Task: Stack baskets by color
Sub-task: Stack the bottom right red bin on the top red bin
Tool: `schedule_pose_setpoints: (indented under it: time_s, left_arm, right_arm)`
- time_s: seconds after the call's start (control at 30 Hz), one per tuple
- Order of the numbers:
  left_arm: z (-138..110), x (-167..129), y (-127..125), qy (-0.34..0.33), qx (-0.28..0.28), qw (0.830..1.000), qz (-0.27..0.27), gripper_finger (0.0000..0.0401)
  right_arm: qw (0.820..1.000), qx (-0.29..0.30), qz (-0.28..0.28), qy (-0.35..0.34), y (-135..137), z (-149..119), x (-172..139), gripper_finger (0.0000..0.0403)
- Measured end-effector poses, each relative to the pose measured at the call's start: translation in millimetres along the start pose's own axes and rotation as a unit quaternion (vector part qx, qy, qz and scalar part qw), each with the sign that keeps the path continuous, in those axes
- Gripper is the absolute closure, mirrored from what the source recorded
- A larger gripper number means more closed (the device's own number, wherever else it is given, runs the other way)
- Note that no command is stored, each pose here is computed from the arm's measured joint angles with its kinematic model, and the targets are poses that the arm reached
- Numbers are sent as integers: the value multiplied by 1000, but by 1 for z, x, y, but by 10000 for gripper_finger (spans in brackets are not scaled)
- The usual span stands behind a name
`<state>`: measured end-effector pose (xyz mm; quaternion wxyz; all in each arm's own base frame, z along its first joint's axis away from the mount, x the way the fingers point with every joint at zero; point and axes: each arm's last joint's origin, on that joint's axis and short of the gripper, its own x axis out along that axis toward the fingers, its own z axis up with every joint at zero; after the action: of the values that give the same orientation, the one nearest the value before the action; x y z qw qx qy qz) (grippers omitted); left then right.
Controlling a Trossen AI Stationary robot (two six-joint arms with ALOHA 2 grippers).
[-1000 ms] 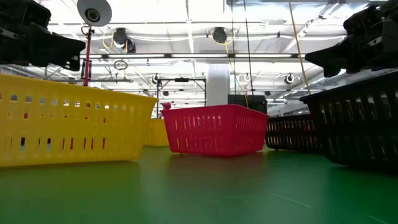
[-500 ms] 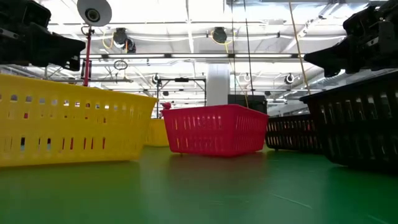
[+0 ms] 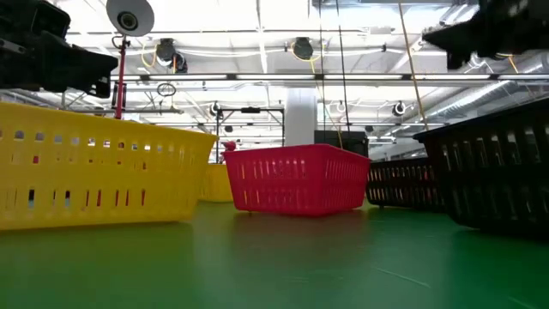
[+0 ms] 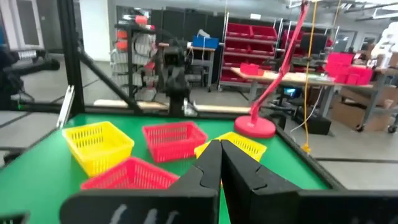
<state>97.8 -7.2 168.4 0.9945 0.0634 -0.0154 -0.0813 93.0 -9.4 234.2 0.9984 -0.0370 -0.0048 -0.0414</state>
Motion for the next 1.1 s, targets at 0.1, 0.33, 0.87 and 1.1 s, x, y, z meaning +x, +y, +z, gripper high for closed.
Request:
schedule_pose_setpoints:
  time_s: [0.1,0.33,0.87,1.1]
  left_arm:
    - [0,0,0,0,0,1000,0,382]
    - [0,0,0,0,0,1000,0,382]
    - [0,0,0,-2,0,1000,0,382]
    - [0,0,0,-2,0,1000,0,382]
  right_arm:
    - [1000,-8,1,13,-2,24,1,403]
    - [1000,1,2,29,-6,86,6,403]
    - [995,32,2,96,-15,194,19,403]
    - [994,28,3,103,-15,196,27,403]
